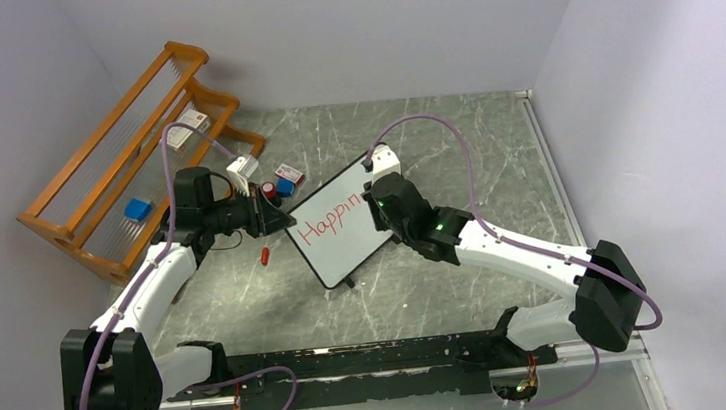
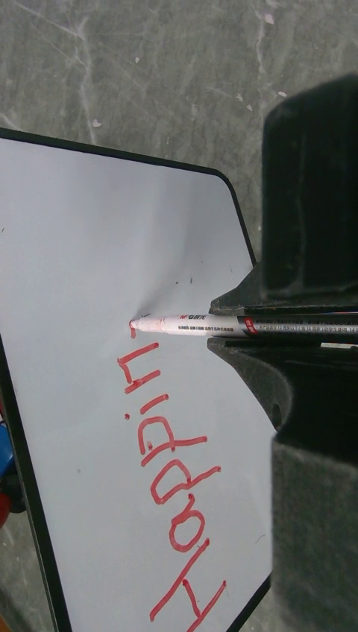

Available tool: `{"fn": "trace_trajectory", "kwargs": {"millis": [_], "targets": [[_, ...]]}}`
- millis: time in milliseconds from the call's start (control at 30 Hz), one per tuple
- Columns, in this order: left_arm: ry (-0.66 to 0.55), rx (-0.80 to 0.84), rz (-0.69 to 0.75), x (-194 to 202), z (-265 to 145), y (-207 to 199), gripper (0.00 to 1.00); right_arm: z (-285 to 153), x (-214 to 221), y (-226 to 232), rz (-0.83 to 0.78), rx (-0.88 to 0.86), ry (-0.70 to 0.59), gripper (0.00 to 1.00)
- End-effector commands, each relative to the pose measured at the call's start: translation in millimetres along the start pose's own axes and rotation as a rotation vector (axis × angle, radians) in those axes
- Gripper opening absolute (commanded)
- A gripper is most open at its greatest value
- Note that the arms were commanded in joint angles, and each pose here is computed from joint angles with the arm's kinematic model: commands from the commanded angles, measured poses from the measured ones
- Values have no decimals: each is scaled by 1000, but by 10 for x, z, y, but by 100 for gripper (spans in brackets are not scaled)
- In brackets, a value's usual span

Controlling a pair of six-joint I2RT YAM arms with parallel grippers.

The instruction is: Write a sentence on the whiteboard

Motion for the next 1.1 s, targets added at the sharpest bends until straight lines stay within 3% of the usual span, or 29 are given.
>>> {"fn": "trace_trajectory", "kwargs": {"millis": [0,667,1067], "targets": [[49,-70,-31,142,11,132,5,45,-81,-63,4,37,-22,0],[50,-68,-32,148,12,130,5,34,-285,-54,20,28,-87,0],[48,-72,-33,146,10,132,5,54,-209,-4,0,-10,-45,0]]}}
Point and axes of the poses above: each gripper's point midway between its finger pads, its own z axis out along the fingers, its own y axis along the line the jaws close on, x = y × z, the point moved 5 cm from there along -z, back along the fingers
